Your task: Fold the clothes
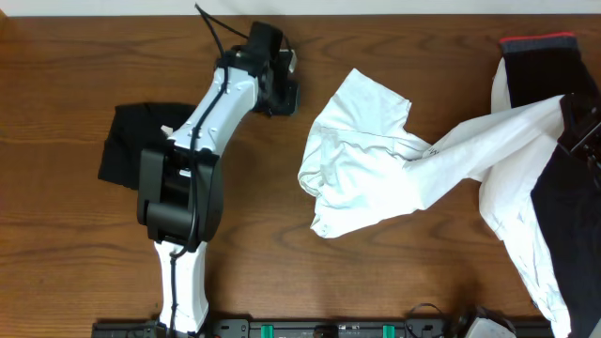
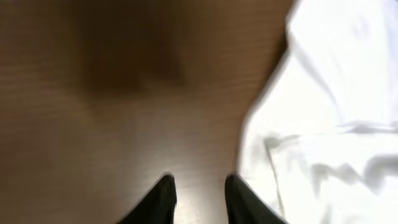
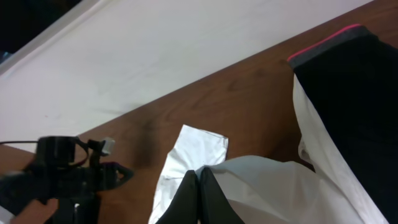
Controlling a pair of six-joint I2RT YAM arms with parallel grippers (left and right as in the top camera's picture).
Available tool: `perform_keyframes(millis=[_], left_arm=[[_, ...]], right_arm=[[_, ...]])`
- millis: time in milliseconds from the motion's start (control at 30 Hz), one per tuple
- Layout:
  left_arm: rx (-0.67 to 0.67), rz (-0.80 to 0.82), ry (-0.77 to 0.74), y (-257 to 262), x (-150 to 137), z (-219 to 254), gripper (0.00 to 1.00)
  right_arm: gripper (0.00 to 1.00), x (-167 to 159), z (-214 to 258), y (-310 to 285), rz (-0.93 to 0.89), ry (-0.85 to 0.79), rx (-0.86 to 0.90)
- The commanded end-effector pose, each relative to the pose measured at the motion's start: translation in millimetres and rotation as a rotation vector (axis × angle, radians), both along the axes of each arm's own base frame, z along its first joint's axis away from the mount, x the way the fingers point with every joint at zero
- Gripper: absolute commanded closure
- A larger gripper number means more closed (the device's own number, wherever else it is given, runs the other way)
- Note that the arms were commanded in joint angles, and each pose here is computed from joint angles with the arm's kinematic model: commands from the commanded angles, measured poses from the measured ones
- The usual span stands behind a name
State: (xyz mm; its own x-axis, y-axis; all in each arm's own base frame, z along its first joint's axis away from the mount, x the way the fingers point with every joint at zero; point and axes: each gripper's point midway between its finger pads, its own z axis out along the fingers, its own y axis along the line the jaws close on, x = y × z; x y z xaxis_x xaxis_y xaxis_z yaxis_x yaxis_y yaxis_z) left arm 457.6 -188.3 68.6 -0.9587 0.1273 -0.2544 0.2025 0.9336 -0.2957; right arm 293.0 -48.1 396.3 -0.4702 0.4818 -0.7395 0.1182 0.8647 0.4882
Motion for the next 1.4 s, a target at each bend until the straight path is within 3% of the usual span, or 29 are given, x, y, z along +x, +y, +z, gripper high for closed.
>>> perform_keyframes(millis=[0,200,500,633,767,1000,1200,1367], left_arm=[[-0.070,-0.075,0.084,-23.0,-29.4,15.4,0.70],[-0.083,-0.172,0.312,-53.0,-101.4,-1.5,0.69],[-0.030,-0.297,0.429,-89.0,-168.4,-27.8,0.63],[0.009,-0.306,0.424,-88.2,-172.4,-31.6,0.64],[0.010,-0.305,0.428,-87.3,-173.1,-31.0,0.94],[0.069,-0.256,0.334,-64.7,-153.4,12.7,0.94],[0.052,-0.157,0.048,-24.2,-124.2,111.9,0.94],[0.020,-0.017,-0.202,33.6,-123.1,200.3,0.94]], right_arm=[[0.99,-3.4,5.8,-1.1,-0.001,-0.017,-0.025],[0.98,-3.8,2.6,-7.3,-0.033,-0.001,-0.040],[0.99,-4.1,-1.0,-9.5,-0.045,0.015,-0.041],[0.98,-3.6,-2.1,-9.7,-0.044,0.020,-0.038],[0.98,-3.4,-1.7,-9.9,-0.045,0.018,-0.039],[0.99,-3.3,-1.7,-10.0,-0.045,0.018,-0.040],[0.98,-7.8,-10.6,-24.9,-0.126,0.067,-0.078],[0.99,-14.2,-24.6,-36.5,-0.190,0.139,-0.098]])
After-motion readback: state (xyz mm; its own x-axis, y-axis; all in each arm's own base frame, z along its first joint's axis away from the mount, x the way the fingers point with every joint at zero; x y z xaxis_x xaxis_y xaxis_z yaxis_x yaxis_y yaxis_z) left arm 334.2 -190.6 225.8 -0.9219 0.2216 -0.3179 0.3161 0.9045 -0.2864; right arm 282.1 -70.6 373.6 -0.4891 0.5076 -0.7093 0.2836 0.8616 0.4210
